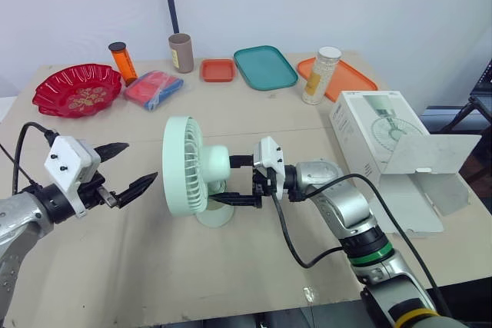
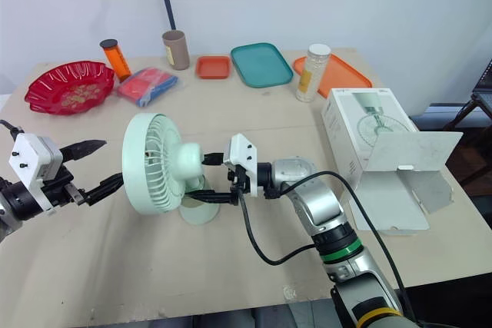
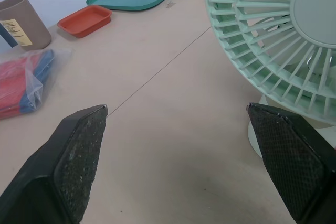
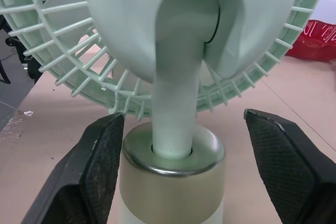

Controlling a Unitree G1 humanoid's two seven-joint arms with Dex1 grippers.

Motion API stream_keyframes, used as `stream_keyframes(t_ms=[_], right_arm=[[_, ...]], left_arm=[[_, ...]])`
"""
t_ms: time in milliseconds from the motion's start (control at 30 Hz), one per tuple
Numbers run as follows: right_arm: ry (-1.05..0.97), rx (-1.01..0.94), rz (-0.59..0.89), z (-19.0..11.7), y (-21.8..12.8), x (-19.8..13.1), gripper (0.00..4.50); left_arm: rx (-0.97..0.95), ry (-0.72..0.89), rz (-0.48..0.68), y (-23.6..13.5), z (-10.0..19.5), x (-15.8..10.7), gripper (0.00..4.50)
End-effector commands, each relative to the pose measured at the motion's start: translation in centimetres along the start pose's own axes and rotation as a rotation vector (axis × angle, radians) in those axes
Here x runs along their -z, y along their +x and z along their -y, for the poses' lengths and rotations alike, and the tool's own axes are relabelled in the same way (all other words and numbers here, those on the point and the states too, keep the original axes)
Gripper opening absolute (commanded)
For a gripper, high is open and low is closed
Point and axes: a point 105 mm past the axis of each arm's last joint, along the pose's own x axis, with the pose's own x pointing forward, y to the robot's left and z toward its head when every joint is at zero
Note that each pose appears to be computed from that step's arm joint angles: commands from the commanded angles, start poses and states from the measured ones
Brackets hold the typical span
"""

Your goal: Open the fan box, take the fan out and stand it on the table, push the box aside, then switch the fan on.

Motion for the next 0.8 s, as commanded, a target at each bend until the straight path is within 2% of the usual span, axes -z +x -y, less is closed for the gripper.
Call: stream_keyframes(t_ms=[33,67,533,633,667,800], right_arm=[[-0.051,-0.001,0.026,0.12,0.11,-1.17,2.13],[-0.051,0.000,0.025,0.14,0.12,-1.15,1.80],[-0.051,0.000,0.020,0.06,0.34,-0.98,1.80],[-0.048,0.003,0.018,0.06,0.38,-0.94,1.01],[-0.047,0.004,0.015,0.07,0.37,-0.89,0.61],[-0.049,0.008,0.008,0.16,0.34,-0.80,0.61]], left_arm=[[-0.010,0.039,0.035,-0.03,-0.05,-1.00,4.50],[-0.011,0.039,0.035,-0.03,-0.07,-1.00,4.50],[-0.020,0.042,0.037,-0.08,-0.13,-1.01,4.50],[-0.021,0.043,0.038,-0.09,-0.13,-1.00,4.50],[-0.022,0.043,0.039,-0.07,-0.13,-1.00,4.50],[-0.024,0.043,0.040,0.00,-0.14,-1.00,4.50]])
